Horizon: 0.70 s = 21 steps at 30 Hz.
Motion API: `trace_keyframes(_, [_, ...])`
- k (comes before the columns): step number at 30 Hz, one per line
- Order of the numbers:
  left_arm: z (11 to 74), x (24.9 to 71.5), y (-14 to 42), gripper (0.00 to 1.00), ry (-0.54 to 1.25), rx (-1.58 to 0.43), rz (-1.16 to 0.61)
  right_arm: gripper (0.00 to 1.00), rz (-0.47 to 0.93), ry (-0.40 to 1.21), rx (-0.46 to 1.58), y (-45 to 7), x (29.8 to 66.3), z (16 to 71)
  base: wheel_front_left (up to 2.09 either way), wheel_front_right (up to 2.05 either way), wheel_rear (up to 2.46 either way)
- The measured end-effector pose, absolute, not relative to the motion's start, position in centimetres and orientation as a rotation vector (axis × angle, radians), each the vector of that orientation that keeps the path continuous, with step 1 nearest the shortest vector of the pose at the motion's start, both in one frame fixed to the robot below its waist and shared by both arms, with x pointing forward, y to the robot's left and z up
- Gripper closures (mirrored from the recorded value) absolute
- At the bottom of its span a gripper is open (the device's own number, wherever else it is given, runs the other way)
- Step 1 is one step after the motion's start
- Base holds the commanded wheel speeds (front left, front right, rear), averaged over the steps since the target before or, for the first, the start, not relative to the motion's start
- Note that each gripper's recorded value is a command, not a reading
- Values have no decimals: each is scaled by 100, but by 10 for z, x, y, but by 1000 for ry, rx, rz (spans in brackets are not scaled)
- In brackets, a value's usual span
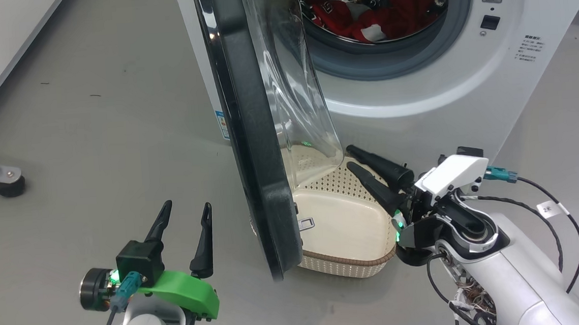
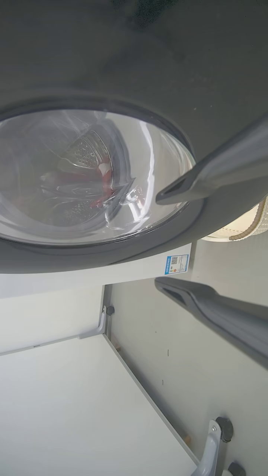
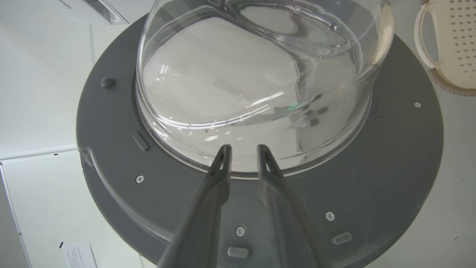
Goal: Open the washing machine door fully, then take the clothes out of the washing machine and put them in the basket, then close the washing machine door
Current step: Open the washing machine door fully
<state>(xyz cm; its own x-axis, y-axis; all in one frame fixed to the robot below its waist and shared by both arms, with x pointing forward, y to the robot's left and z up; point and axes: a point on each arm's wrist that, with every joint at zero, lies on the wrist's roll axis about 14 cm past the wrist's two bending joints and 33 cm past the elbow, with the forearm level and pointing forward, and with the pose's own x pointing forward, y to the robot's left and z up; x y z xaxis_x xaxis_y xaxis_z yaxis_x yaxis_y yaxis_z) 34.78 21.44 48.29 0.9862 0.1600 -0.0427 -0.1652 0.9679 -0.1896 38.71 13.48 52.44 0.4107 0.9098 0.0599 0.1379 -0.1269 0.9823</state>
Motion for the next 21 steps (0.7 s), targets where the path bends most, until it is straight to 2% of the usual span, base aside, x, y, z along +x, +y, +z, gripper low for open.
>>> trace_keyframes(11, [483, 347, 215, 0, 26, -200, 168, 0, 652, 678, 1416, 76, 422, 503, 0, 0, 0])
trace_keyframes(17, [480, 345, 214, 0, 34, -201, 169, 0, 577, 477, 1185, 40, 439, 498, 0, 0, 0])
trace_keyframes(21, [480, 345, 214, 0, 34, -199, 165, 0, 586, 347, 1006, 27, 443, 504, 0, 0, 0])
